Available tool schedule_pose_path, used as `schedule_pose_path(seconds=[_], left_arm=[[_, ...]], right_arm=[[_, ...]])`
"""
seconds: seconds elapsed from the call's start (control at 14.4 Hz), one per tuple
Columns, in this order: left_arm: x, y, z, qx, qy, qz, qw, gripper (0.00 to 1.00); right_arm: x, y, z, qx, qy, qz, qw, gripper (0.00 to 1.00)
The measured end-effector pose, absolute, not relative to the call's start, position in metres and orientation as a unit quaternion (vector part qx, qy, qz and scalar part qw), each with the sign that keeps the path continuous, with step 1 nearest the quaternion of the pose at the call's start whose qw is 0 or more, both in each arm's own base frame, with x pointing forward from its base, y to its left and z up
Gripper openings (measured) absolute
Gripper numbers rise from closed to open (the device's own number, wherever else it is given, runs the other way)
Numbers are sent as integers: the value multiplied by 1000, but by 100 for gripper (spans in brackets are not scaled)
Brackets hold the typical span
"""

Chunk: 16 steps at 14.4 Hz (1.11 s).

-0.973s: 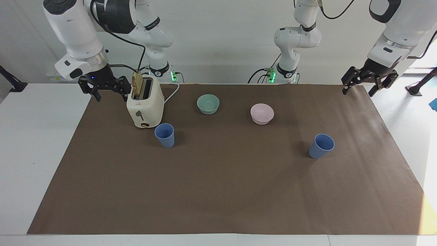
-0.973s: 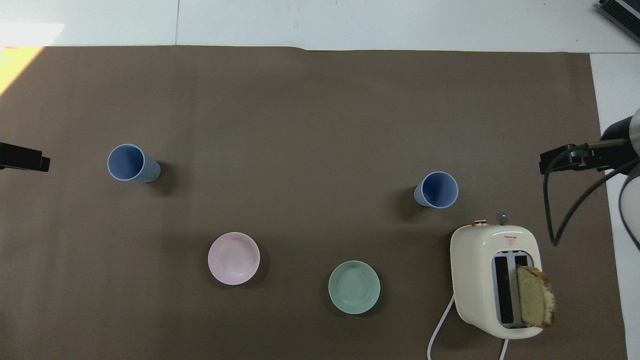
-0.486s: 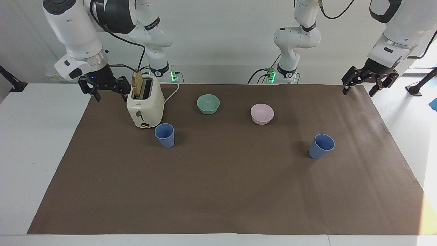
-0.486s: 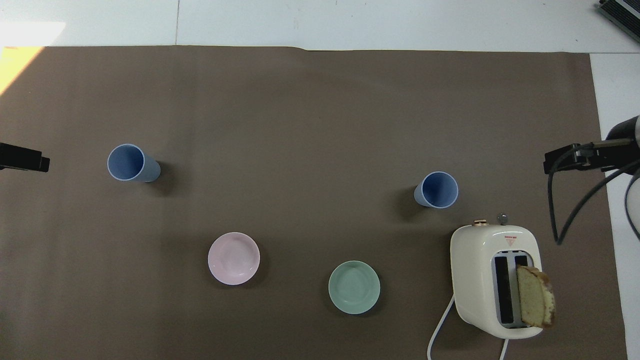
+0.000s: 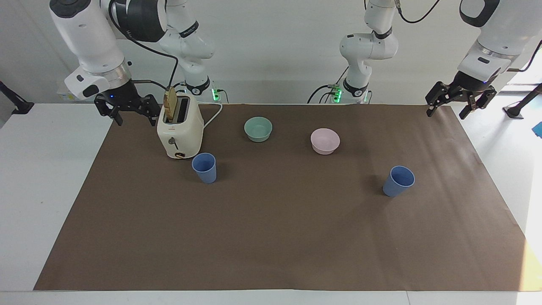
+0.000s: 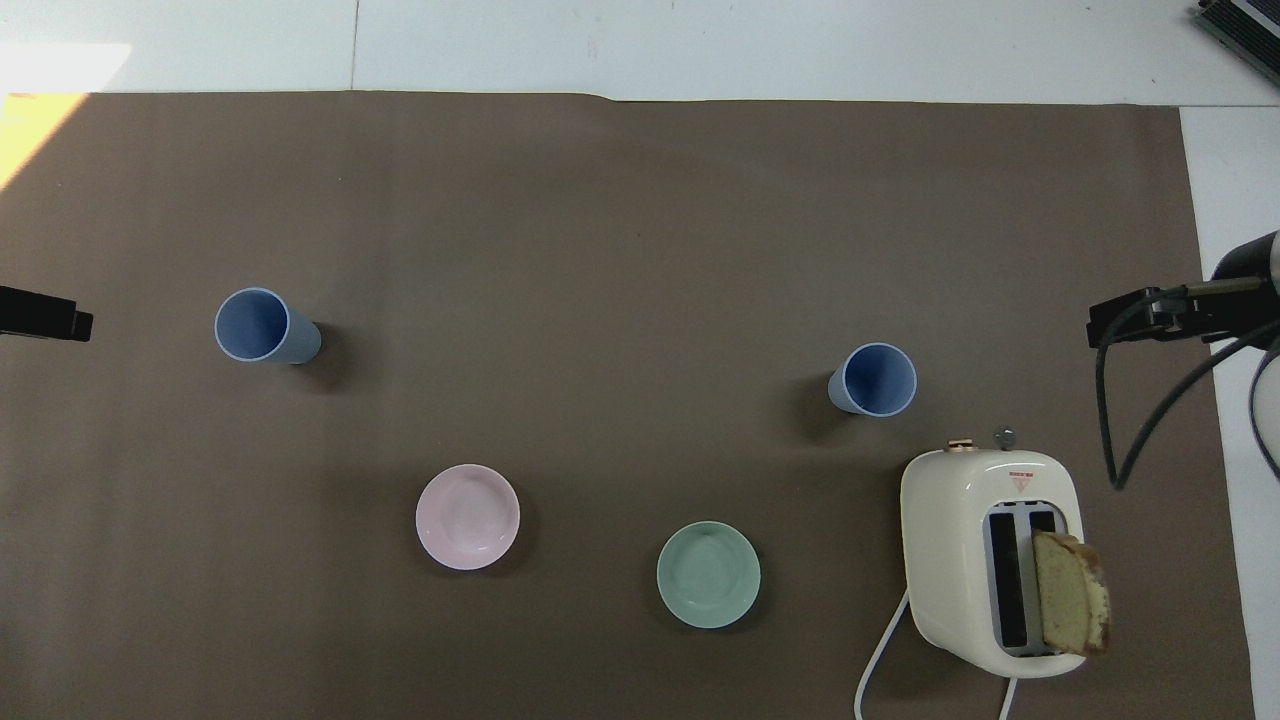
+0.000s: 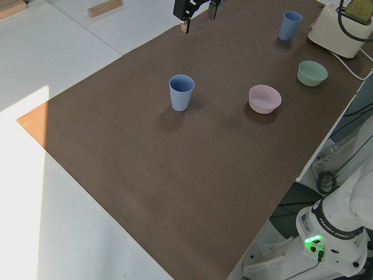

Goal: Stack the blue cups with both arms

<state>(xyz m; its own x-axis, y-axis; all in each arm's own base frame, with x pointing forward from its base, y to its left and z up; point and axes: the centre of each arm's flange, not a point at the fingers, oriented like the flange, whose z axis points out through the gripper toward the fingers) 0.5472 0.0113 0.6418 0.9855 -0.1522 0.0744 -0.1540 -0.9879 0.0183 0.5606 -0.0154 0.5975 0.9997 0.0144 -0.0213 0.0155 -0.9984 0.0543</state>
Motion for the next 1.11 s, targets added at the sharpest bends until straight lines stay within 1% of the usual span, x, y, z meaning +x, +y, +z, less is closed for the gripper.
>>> schedule_pose_path(seconds=[0.21,0.35,0.83,1.11], left_arm=[[550,13,634,996,-78,40,11,100],[555,13,617,995,-84,43,11,100],[570,17,525,993,-102,55,5,100],[587,20,474,994,-96,59,7,100]], right_arm=[[561,-15,598,1000,8,-10,27,100],[561,-15,598,1000,8,-10,27,100],[561,-15,598,1000,8,-10,27,100],[561,-14,598,1000,8,-10,24,100]])
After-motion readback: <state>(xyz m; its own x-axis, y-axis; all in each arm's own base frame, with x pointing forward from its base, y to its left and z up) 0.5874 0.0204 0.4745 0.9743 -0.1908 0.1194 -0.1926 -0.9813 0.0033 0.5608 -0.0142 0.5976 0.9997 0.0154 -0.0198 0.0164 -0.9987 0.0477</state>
